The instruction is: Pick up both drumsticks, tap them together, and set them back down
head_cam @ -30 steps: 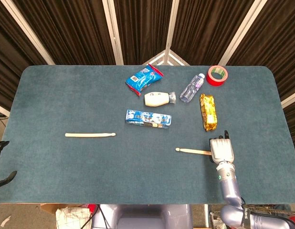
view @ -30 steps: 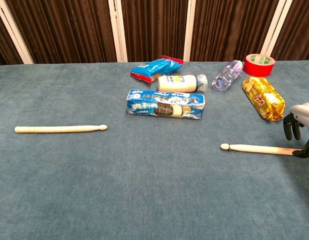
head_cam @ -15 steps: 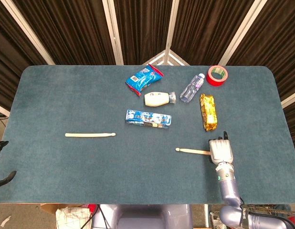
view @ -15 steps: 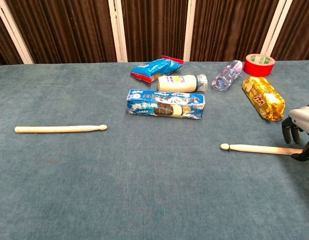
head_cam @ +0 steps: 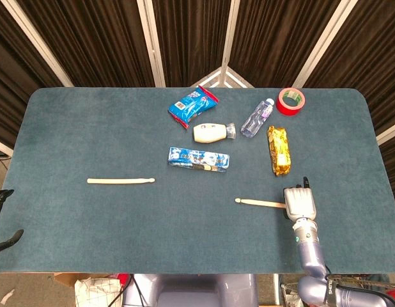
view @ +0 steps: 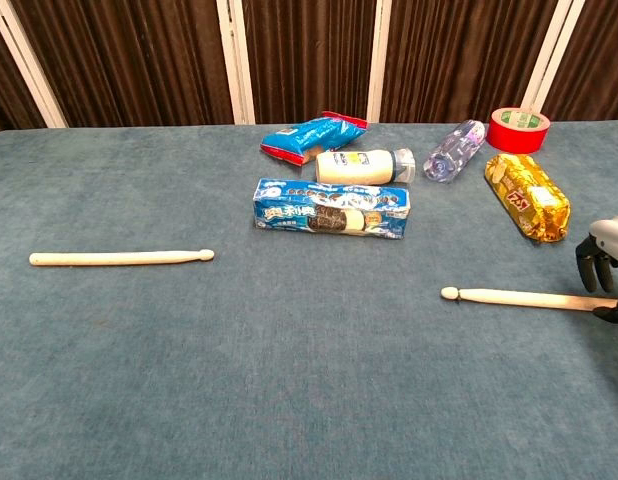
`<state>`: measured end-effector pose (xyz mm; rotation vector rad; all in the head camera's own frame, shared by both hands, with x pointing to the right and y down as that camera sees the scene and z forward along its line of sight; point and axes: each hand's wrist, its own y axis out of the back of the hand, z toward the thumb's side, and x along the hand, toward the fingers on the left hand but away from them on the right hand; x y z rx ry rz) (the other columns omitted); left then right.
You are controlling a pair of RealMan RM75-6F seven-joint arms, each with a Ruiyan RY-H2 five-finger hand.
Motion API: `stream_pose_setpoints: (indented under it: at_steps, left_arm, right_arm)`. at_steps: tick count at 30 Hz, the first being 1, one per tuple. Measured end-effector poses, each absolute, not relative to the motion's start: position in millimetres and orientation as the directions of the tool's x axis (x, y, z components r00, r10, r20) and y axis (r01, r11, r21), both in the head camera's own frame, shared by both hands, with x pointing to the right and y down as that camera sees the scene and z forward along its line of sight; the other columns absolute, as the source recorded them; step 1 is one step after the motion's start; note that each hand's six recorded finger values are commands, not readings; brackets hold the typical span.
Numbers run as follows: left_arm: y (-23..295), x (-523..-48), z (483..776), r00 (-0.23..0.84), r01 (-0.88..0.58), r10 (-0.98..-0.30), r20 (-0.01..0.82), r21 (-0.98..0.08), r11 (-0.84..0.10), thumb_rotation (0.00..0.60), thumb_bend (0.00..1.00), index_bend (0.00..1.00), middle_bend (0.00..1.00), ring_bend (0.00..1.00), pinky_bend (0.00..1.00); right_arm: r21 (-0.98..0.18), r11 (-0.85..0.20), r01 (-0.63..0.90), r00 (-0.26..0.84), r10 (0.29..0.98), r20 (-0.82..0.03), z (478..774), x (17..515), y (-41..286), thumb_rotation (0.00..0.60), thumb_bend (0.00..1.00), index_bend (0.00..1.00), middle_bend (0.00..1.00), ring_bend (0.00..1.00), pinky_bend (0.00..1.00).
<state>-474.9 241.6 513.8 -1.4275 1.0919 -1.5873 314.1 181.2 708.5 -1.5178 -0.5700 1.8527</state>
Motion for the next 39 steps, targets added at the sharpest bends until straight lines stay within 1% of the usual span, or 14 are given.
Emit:
stream_pose_setpoints:
  at_steps: [18, 39]
  left_arm:
    - [241.4, -474.8, 514.9, -0.126, -0.019, -0.917, 0.379, -0.925, -0.38, 0.6, 0.27, 0.18, 0.17, 0.0, 0.0]
    - [241.5, -475.6, 513.9, -0.128, -0.022, -0.917, 0.379, -0.925, -0.379, 0.6, 0.27, 0.19, 0.16, 0.0, 0.0]
  right_arm:
    - [-0.695, -0.683, -0.225, -0.097, 0.726, -0.681, 712.4, 312.9, 183.1, 0.6, 0.34, 0.53, 0.53, 0.35, 0.07]
    - [-0.693, -0.679, -0.242, -0.094, 0.727, -0.68, 714.7, 310.0, 183.7, 0.6, 0.36, 0.56, 0.56, 0.37, 0.07]
